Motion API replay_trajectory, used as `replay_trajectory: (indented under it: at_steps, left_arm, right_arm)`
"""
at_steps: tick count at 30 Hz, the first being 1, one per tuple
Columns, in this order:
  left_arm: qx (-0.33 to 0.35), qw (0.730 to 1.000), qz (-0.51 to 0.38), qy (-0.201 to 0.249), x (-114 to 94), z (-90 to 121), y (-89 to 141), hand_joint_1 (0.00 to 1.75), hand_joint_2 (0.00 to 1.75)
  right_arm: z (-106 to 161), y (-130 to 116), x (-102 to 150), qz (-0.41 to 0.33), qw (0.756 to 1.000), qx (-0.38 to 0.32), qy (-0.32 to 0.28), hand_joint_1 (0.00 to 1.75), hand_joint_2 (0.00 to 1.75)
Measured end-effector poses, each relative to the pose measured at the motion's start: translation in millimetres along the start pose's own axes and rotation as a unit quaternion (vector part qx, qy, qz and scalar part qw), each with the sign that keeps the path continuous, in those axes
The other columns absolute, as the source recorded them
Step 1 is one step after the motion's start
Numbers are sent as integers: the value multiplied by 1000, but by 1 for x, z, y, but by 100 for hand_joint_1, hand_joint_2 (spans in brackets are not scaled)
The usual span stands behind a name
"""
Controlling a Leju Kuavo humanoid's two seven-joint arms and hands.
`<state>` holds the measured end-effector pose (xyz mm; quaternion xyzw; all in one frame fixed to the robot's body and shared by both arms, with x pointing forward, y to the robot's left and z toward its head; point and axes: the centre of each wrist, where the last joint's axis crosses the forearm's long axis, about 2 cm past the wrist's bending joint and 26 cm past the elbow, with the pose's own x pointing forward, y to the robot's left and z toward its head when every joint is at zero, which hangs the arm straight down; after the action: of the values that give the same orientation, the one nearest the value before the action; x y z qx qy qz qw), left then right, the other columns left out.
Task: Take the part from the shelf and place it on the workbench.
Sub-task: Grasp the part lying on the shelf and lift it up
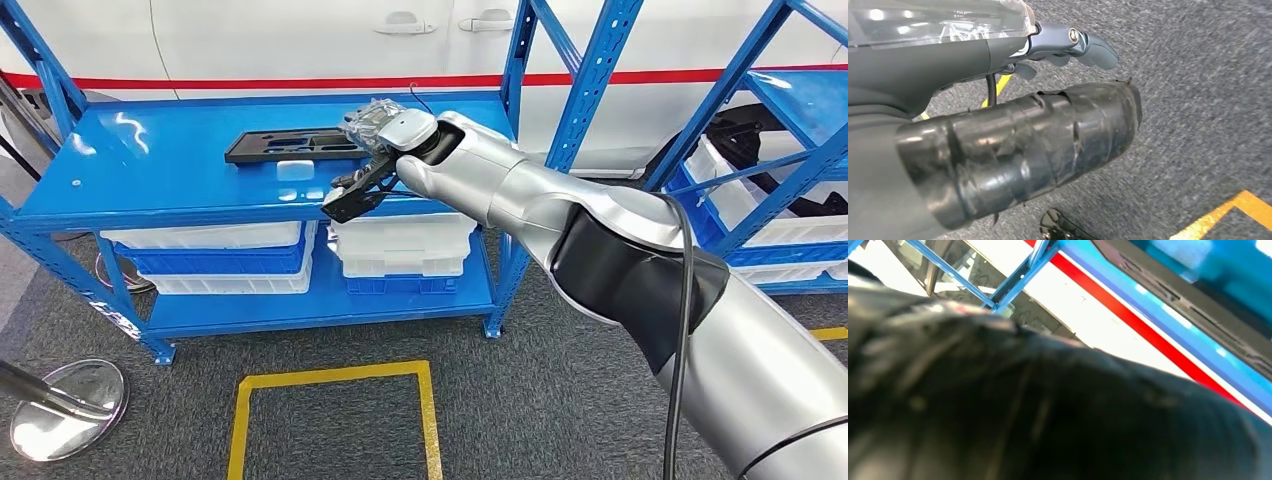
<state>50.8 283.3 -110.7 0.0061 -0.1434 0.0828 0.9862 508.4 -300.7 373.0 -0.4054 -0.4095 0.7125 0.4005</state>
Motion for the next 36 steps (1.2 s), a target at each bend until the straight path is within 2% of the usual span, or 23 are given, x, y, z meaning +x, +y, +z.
replay_trajectory:
  at_steps: [28, 36]
  left_arm:
    - [-1, 1000, 0, 2, -2, 0, -1, 0, 0]
    - [-3, 1000, 3, -4, 1, 0, -3, 0, 0]
  right_arm:
    - [-4, 12, 3, -2, 1000, 19, -7, 0, 0]
    - [-3, 9, 2, -2, 1000, 15, -6, 0, 0]
